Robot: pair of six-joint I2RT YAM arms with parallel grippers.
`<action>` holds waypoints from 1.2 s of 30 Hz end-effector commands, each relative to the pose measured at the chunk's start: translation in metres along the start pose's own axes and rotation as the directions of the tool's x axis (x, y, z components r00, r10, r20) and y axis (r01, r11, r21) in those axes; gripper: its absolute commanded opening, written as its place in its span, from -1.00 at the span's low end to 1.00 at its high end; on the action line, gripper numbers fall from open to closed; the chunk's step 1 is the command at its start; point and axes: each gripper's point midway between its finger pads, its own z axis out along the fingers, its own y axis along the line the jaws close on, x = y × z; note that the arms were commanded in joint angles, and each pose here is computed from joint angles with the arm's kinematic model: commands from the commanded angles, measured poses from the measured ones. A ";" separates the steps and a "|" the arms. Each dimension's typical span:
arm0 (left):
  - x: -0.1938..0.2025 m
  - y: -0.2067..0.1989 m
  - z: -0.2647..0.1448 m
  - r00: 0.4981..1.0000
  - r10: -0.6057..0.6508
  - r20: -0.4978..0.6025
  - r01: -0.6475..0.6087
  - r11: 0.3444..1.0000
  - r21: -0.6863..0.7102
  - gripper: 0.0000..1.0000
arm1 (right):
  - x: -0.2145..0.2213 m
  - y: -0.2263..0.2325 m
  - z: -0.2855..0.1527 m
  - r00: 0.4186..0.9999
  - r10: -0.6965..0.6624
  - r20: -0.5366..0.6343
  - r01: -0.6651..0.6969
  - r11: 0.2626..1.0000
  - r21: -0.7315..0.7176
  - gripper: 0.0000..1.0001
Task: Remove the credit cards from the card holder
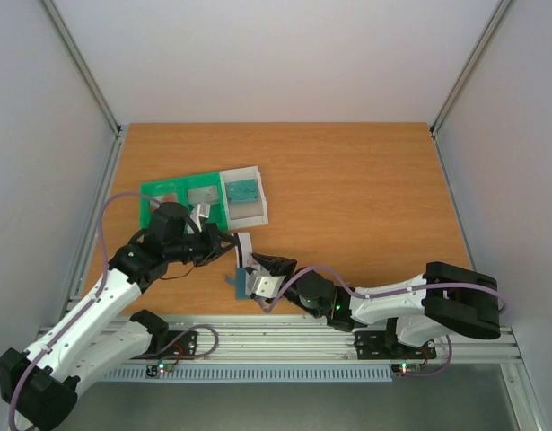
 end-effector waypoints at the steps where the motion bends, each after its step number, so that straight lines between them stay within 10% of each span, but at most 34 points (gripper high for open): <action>1: -0.003 -0.013 -0.007 1.000 0.008 0.015 -0.008 0.999 0.038 -0.99 | -0.013 -0.008 -0.005 0.998 -0.041 0.049 0.037 0.996 0.080 -0.22; 19: -0.007 -0.006 -0.005 0.999 0.005 0.033 -0.005 1.000 -0.002 -0.99 | -0.007 -0.001 -0.023 0.996 -0.059 0.060 0.056 0.997 0.049 -0.04; 36: 0.003 -0.011 -0.004 0.999 -0.039 -0.025 0.039 0.999 0.033 -0.99 | -0.005 -0.019 -0.010 0.990 -0.140 0.022 0.133 0.971 0.200 -0.33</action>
